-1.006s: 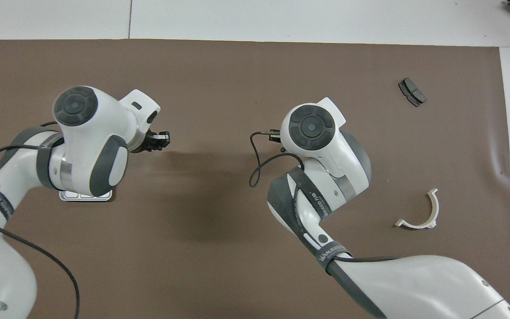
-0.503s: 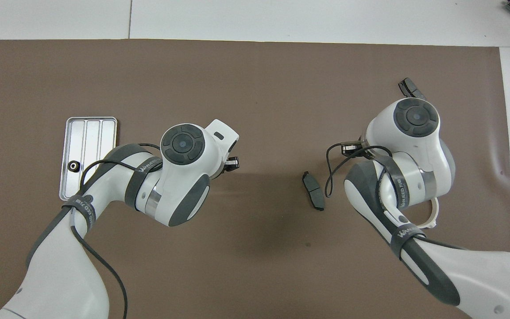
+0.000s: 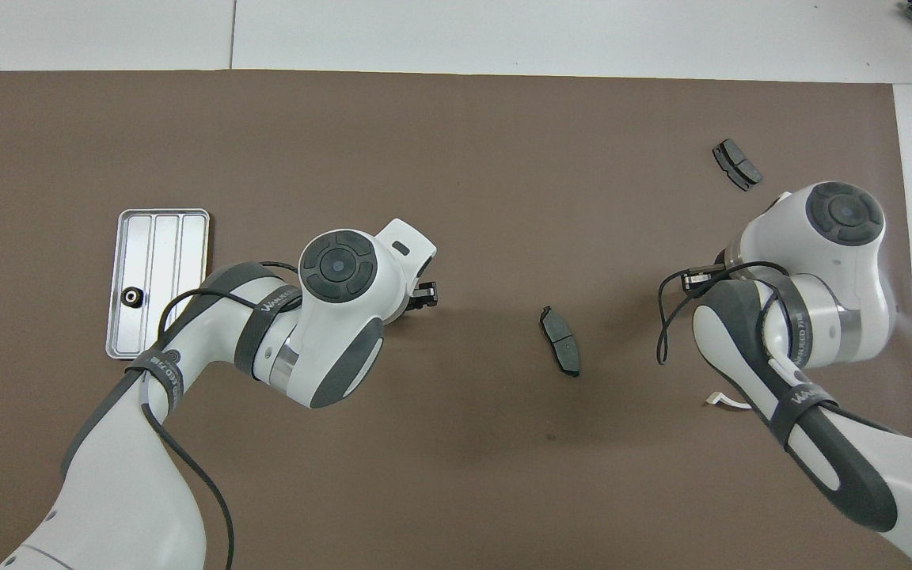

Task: Place bearing gear from tray to pile
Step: 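Release the gear near the white clip while the left gripper sets another mid-table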

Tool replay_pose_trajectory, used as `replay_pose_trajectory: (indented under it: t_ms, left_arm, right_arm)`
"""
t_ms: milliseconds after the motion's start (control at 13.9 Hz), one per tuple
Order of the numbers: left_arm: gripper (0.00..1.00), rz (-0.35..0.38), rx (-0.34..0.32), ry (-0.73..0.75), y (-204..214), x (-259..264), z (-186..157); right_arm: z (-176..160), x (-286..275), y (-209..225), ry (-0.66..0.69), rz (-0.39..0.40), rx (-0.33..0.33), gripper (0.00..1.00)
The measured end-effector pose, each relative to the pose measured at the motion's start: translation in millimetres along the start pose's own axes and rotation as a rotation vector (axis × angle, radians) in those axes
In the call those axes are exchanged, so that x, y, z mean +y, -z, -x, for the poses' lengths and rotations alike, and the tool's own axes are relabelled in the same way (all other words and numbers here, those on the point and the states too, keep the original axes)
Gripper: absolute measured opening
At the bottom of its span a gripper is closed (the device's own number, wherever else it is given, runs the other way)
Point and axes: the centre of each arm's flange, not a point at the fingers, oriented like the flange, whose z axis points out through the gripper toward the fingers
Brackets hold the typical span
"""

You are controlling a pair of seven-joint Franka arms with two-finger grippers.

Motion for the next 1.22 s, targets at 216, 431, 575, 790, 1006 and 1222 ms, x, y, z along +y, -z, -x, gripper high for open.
replay_pose_trajectory:
  t_ms: [216,431,575,790,1006,1222]
  left_arm:
    - [0.73,-0.011,-0.001,0.083,10,-42,-31]
    - [0.73,-0.023,0.001,0.149,44,-125,-73]
    - [0.73,-0.030,0.006,0.155,73,-192,-92]
    - [0.73,-0.039,-0.004,0.096,85,-285,-105]
    - [0.73,-0.042,-0.050,0.036,64,-345,-98]
    - [0.73,-0.040,-0.058,0.009,39,-360,-88]
  right_arm:
    - [5,21,-6,0.002,-0.004,-0.012,0.34]
    - [6,22,-9,0.000,-0.005,-0.005,0.41]
    - [5,22,-8,0.000,-0.005,0.002,0.60]
    - [2,15,4,0.014,-0.005,0.025,0.87]
    - [-7,-35,31,-0.008,-0.015,0.073,0.93]
    - [-5,-133,59,-0.125,-0.043,0.118,0.96]
